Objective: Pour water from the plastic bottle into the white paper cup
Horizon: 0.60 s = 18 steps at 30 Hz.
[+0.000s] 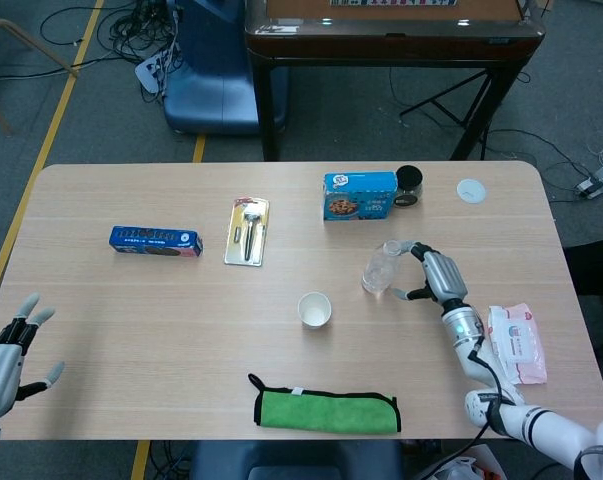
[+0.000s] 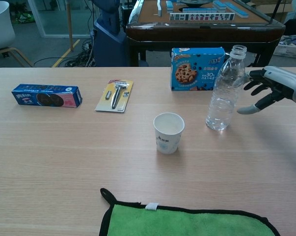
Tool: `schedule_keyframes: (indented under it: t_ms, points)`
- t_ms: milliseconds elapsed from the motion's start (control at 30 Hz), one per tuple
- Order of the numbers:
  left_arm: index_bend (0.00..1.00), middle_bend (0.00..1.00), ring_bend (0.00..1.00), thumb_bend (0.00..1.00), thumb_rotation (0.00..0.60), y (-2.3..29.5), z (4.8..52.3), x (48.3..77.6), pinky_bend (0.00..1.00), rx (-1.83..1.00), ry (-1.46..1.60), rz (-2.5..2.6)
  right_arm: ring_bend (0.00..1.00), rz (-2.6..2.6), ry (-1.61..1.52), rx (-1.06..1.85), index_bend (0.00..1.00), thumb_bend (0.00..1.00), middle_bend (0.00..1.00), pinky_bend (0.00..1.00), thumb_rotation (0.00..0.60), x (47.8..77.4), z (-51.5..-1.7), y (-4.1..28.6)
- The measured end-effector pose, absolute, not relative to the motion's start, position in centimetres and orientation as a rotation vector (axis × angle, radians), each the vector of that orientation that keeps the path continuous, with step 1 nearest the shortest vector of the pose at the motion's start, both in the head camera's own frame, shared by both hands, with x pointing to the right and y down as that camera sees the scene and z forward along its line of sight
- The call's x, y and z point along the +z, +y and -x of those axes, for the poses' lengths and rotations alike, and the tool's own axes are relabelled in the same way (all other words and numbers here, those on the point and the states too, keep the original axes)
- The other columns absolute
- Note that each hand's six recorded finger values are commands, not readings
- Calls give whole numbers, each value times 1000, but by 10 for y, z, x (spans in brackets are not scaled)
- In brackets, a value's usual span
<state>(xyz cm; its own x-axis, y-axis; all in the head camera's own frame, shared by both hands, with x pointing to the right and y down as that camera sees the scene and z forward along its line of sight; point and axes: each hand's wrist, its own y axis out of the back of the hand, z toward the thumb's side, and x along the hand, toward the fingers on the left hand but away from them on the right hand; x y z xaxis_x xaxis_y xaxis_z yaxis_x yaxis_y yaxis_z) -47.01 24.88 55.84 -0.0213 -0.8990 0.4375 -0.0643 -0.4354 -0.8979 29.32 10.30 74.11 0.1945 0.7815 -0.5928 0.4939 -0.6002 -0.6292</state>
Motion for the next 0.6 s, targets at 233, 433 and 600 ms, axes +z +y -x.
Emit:
schedule_keyframes:
  t_ms: [233,433,600]
  points:
    - [187,32,255,220,600,248,470,556,543,-1531,1040,1568,192,2199,-1190,1360,320,102,222,261,600,749,-281,101]
    - [186,32,255,220,600,248,471,555,543,-1527,1051,1568,192,2210,-1172,1363,320,102,227,261,600,756,-271,99]
    - [187,32,255,220,600,248,472,555,543,-1531,1052,1571,192,2209,-1164,1370,320,102,237,261,600,760,-267,98]
